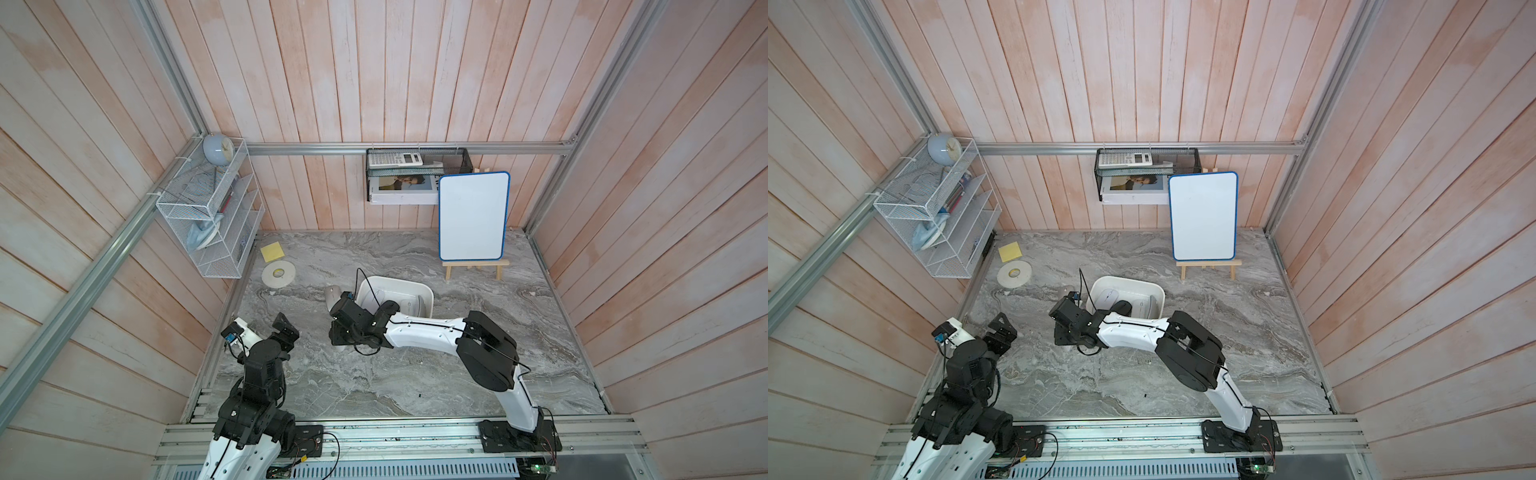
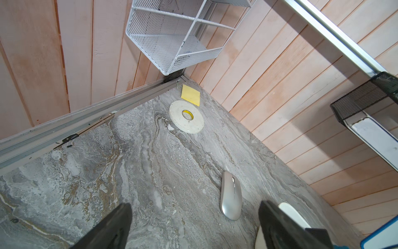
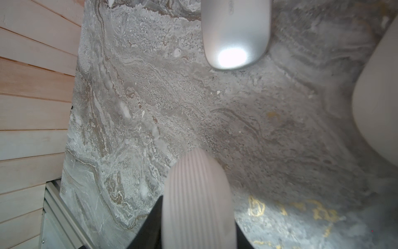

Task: Take out the mouse from the storage box
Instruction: Place the mouse at the center of the board, then pick up the mouse from the storage box.

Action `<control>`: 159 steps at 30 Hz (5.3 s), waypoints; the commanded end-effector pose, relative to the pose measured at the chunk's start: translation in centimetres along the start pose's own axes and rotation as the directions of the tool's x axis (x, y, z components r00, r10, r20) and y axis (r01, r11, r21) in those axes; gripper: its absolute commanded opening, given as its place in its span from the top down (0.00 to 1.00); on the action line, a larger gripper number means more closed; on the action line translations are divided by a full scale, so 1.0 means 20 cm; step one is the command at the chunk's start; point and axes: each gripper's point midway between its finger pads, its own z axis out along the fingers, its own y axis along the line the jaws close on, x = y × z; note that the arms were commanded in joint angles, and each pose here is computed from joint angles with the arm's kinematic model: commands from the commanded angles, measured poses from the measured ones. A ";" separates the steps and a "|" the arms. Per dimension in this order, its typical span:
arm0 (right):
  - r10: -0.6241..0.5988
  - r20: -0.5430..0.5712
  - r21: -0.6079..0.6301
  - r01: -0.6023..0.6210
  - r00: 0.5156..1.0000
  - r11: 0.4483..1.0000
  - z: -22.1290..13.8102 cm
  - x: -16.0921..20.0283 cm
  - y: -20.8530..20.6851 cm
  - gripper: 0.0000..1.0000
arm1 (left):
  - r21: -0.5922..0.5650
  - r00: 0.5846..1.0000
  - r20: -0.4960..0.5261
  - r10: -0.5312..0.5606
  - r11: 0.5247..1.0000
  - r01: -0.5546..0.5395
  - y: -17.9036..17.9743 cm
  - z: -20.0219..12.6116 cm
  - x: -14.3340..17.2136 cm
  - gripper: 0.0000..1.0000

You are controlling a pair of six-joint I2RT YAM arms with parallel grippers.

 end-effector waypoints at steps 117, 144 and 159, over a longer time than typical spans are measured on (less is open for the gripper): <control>-0.154 0.450 0.548 -0.136 0.880 0.825 -1.32 -0.19 -1.11 0.03 | 0.448 0.781 -0.475 0.406 0.875 -0.183 -0.92 0.03 0.64 0.00; -0.158 0.523 0.536 -0.179 0.837 0.825 -1.50 -0.01 -1.58 0.02 | 0.567 0.495 -0.622 0.606 0.785 -0.249 -1.45 0.02 1.36 0.16; -0.164 0.513 0.528 -0.159 0.843 0.834 -1.47 -0.02 -1.58 0.02 | 0.576 0.426 -0.666 0.613 0.785 -0.227 -1.54 0.09 1.60 0.33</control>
